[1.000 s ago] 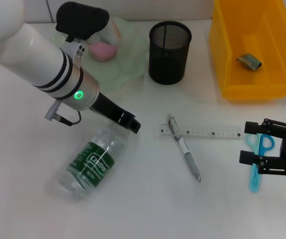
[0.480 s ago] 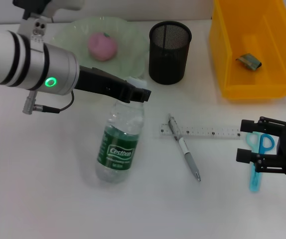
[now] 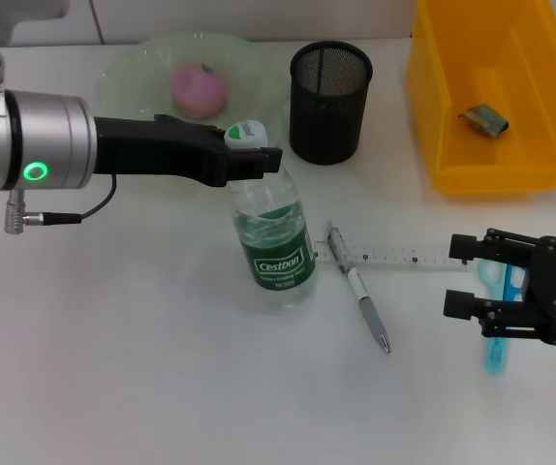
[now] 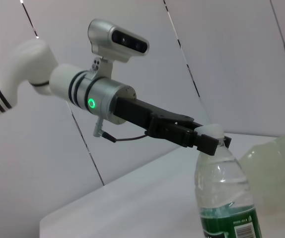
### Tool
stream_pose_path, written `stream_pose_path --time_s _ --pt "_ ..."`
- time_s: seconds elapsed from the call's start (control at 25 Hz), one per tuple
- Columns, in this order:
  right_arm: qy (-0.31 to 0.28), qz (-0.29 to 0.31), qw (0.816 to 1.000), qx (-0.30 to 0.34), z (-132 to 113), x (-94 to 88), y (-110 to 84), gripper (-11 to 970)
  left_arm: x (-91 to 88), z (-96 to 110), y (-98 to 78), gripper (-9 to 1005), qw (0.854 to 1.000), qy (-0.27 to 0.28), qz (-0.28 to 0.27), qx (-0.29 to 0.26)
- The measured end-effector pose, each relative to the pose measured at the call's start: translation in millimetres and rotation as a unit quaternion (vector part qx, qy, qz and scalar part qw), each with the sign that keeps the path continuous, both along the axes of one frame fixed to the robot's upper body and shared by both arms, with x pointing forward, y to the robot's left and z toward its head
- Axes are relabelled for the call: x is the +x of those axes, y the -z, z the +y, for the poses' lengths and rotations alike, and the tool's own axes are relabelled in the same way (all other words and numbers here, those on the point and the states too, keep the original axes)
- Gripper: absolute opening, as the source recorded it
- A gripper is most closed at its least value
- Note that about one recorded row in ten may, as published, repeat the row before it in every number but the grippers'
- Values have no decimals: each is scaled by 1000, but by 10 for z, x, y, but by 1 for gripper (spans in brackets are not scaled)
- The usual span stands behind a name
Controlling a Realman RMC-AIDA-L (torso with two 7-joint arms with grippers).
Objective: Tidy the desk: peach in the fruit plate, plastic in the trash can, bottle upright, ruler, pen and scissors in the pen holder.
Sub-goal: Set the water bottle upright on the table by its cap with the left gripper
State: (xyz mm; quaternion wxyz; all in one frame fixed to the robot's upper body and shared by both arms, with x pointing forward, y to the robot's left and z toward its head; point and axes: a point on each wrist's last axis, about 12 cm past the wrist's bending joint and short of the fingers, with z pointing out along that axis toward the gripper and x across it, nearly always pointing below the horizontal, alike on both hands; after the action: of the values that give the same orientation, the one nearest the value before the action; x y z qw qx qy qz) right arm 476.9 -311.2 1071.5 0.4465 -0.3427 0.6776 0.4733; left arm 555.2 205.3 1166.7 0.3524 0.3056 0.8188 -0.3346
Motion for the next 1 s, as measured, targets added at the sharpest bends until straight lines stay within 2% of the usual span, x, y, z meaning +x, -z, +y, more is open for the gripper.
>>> stream_pose_path --time_s 0.16,0.36,0.44,0.72,0.88,1.0 --pt "-1 4 1000 6 26 -9 5 826 -21 112 55 444 999 8 -33 -22" --pt "-4 8 1000 15 62 -18 8 826 -35 256 124 444 992 24 -97 -77" --pt "-5 7 1000 19 90 -12 8 825 -46 333 165 444 986 29 -134 -100" --pt "-12 8 999 33 217 -2 23 825 -122 587 405 443 968 23 -202 -146" --pt "-14 6 999 38 252 13 16 825 -189 631 498 443 959 31 -236 -153" --pt "-20 6 999 45 302 38 12 825 -292 661 681 443 944 38 -289 -155"
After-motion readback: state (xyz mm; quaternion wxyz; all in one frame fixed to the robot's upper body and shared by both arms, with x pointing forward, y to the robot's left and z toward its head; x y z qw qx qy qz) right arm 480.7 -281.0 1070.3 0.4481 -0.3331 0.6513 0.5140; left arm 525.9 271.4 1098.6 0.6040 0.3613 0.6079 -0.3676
